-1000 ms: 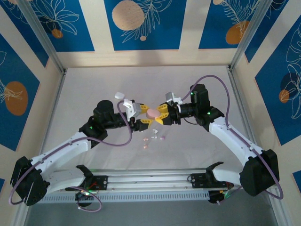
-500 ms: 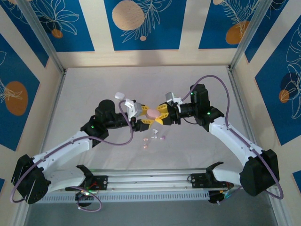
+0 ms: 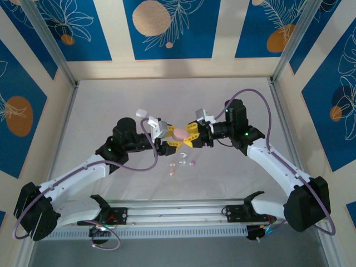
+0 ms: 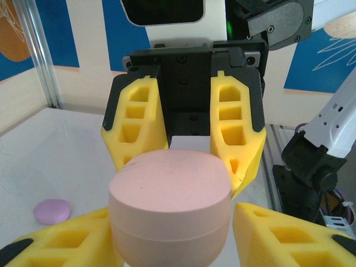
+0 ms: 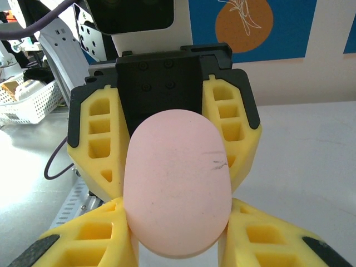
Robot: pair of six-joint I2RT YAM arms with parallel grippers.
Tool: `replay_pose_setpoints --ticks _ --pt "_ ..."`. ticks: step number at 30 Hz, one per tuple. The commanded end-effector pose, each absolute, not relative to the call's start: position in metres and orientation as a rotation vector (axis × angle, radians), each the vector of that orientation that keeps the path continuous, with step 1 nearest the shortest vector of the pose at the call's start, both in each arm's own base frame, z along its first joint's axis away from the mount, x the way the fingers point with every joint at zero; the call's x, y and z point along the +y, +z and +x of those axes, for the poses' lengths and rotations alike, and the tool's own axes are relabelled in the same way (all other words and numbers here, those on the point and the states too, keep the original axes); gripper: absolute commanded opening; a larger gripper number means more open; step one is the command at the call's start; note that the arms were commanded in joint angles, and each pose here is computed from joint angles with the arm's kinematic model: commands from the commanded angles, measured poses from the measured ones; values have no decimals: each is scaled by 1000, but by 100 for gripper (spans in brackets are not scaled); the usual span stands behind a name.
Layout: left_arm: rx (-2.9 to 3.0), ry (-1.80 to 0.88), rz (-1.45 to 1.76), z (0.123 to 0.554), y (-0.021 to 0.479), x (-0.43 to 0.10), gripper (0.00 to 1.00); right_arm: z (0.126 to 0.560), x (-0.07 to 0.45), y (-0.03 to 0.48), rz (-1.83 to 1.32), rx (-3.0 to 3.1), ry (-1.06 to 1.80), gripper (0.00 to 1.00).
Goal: Insert the wireless bluetooth earbuds into the charging case
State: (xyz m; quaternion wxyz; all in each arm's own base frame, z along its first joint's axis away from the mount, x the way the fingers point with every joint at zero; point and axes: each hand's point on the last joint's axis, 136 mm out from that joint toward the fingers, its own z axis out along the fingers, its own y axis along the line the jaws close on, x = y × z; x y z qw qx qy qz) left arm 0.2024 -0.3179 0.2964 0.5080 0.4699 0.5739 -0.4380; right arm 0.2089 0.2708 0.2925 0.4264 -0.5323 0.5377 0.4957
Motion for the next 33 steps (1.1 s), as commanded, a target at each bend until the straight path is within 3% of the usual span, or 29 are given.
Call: replay_pose_setpoints --ticks 1,19,21,26,33 --pt "1261 -1129 1159 187 323 -320 51 206 269 291 -1346 1324 1195 33" --pt "1271 -1140 1139 188 326 -320 50 198 267 293 -1372 1292 1200 32" --pt "1279 -1144 1149 187 324 -320 45 198 267 294 -1372 1291 1200 33" --pt "1278 -1135 1149 188 325 -320 45 197 267 292 -1379 1293 1207 33" --pt "1290 -1135 1149 189 323 -321 36 197 268 289 -1387 1311 1200 34"
